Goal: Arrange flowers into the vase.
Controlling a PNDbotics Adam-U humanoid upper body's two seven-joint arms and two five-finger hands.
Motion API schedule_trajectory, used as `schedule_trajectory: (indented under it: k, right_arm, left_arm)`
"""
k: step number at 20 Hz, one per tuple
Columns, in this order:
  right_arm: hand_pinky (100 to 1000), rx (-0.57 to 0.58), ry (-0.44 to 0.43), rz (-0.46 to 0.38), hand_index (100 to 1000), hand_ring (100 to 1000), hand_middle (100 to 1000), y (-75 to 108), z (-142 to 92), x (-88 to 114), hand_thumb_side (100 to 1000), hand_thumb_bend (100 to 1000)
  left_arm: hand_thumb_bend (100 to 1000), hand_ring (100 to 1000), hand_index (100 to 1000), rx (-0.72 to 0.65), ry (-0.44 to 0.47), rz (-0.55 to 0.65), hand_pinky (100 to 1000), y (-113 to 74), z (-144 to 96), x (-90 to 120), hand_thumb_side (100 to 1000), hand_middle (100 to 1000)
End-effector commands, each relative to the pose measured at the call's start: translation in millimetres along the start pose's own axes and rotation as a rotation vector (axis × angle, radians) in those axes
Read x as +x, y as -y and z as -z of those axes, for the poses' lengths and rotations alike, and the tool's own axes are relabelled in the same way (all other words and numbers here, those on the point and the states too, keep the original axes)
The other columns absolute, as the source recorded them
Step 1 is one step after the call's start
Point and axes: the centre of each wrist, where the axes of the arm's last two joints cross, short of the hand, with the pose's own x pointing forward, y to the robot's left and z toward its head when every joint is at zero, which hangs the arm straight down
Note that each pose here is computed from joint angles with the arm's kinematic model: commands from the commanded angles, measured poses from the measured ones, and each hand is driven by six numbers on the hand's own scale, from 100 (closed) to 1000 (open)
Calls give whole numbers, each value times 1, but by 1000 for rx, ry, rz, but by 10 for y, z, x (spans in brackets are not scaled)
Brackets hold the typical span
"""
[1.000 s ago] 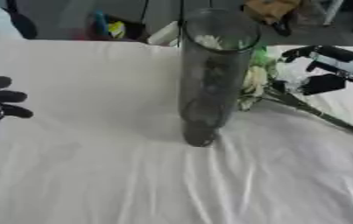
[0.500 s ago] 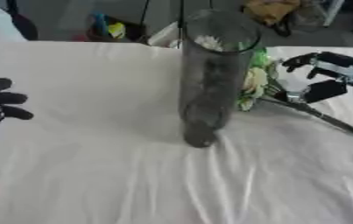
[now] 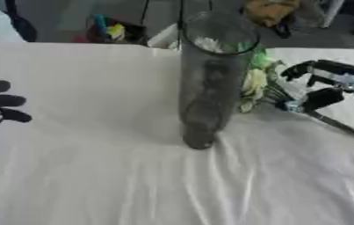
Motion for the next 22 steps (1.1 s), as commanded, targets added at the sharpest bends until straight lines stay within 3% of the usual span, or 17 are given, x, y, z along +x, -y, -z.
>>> schedule_trajectory:
  k: [1,9,13,22]
  right_arm:
    - [697,-10,-16,-36,898,873,763,83,-33,-27,573,469]
    - [668,-15,-27,-59,862,844,719,5,12,-11,512,414]
    - [656,-17,-35,-64,854,837,707,-33,34,-10,529,370]
    - [581,-32,-37,-63,767,765,585,-75,61,-4,484,253]
  left_arm:
    - [100,668,739,-13,23,-1,563,11,32,52,1000,702]
    - [100,667,738,-15,21,-4,563,18,31,51,1000,700]
    - [100,667,738,-15,21,-4,563,18,31,51,1000,699]
    - [100,668,737,-18,21,-5,562,23,33,52,1000,699]
